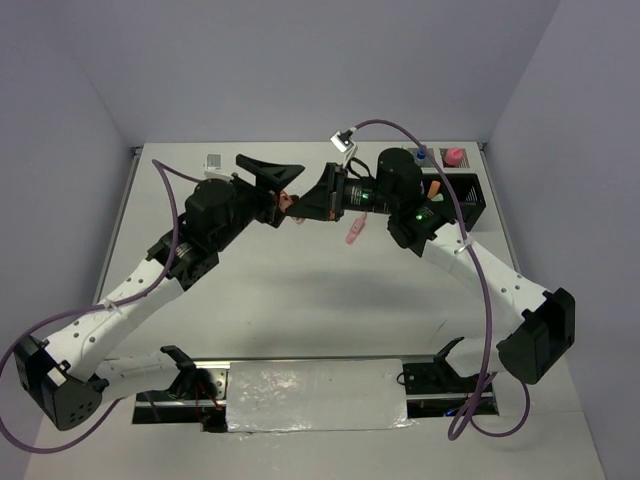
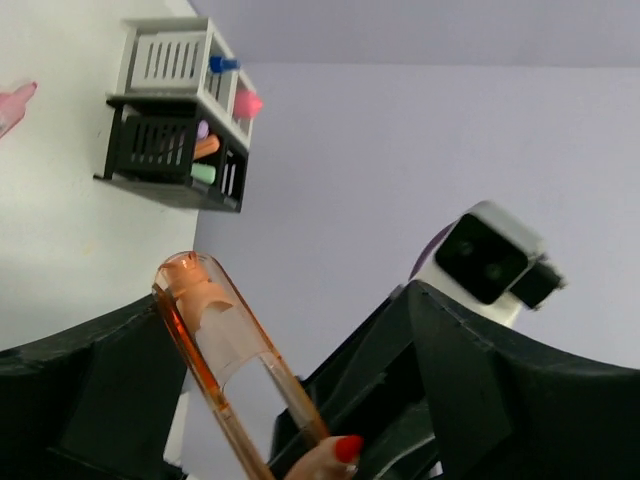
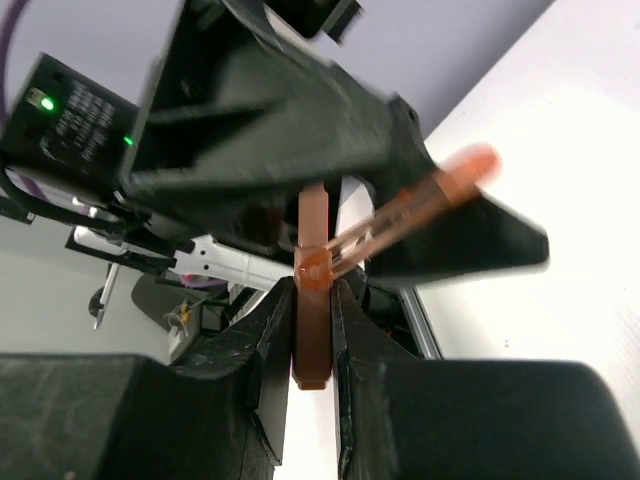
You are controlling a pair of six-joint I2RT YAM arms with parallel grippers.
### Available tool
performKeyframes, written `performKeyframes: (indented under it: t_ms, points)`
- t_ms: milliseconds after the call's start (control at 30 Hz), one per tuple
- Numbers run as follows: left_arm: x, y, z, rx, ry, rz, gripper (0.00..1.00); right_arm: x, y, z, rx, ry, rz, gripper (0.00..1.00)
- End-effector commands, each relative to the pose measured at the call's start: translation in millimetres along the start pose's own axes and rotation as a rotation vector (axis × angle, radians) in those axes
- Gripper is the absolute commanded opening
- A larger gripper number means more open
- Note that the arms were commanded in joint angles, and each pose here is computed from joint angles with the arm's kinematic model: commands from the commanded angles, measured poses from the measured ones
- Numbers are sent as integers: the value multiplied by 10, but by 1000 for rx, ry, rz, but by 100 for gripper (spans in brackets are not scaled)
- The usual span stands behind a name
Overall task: Sort the stationery into containers
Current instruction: Close the pen cap on the pen.
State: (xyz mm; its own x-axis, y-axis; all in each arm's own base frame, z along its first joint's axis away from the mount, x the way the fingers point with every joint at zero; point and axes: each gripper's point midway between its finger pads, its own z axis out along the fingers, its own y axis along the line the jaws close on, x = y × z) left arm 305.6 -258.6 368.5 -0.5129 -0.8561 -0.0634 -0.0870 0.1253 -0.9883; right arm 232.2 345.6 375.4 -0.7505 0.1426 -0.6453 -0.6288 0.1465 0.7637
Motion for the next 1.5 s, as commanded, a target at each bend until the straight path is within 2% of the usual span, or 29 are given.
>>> performKeyframes:
  t_ms: [0,133,200,233,300,333,600,700,767,800,1033,1467]
  points:
    - [-217,-525,-134,170,-76,14,92,-39,190,-82,-38,-35,-35,0]
    - [-316,-611,-216,199,-104,34,61,23,146,-131,-12,-31,-36,0]
    - [-340,-625,-244,205,-108,41,57,36,115,-137,-3,-32,-32,0]
    - [-333,-631,-254,209,-104,42,50,40,120,-143,-3,-32,-32,0]
    - [-333,-643,-267,215,-103,54,46,39,97,-133,5,-35,-28,0]
    - [-318,-654,-277,218,-95,60,40,39,93,-132,7,-35,-27,0]
    - [-228,-625,-291,222,-46,95,25,-42,234,-138,-39,-47,-46,0]
    - [-179,-597,-279,245,-22,92,15,-70,296,-144,-62,-52,-51,0]
    - [-128,-611,-279,266,5,90,3,-95,322,-138,-61,-53,-47,0]
    - [-113,-644,-266,281,12,94,0,-76,274,-116,-47,-39,-30,0]
    - [-58,-893,-286,353,33,173,0,-130,245,-73,-18,-34,-3,0]
    - [-97,-860,-381,356,4,241,0,-197,214,-48,21,-51,33,0]
